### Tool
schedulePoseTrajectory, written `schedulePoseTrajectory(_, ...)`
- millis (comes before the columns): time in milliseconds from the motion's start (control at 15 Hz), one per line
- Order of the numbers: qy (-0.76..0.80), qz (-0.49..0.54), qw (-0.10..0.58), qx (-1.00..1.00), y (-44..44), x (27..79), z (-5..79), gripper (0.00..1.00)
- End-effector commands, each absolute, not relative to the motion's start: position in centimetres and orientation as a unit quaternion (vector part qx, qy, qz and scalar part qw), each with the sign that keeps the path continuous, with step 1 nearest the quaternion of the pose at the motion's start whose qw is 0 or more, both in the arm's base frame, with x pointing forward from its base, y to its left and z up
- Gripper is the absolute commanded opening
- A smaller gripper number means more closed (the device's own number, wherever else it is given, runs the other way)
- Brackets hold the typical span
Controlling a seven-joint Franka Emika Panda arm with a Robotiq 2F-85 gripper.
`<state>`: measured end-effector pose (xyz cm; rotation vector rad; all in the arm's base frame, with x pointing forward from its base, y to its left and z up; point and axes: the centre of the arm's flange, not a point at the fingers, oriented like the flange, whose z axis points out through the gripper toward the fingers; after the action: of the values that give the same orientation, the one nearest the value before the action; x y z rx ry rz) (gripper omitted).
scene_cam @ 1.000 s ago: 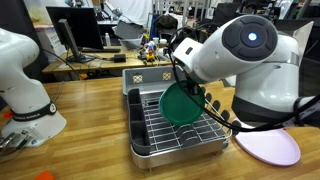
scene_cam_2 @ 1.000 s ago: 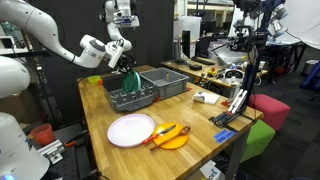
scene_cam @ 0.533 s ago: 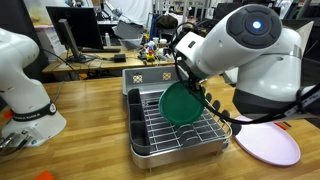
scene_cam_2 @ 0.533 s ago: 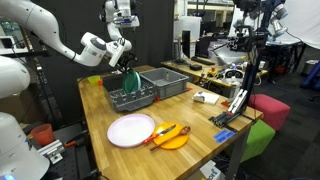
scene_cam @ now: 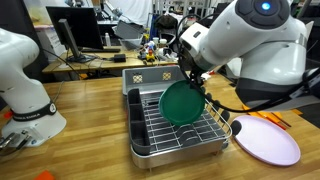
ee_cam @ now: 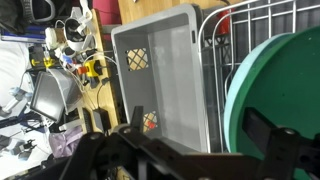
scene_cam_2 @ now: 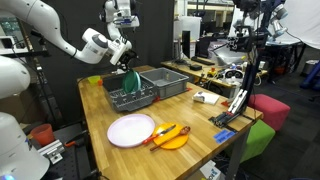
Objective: Put the dark green plate on the dish drainer in front of the light blue plate
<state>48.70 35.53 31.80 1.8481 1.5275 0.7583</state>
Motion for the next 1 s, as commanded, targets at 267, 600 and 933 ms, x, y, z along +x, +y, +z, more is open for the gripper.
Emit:
schedulePoseTrajectory(267,0.556,0.312,0.226,0.737,31.1,50.6,34.1,1.0)
schedulePoseTrajectory(600,0.545,0.335,0.141,0.755,27.8,49.6,35.2,1.0)
schedulePoseTrajectory(933,0.566,0.318,0.05,0.759,32.8,38.1,35.8,1.0)
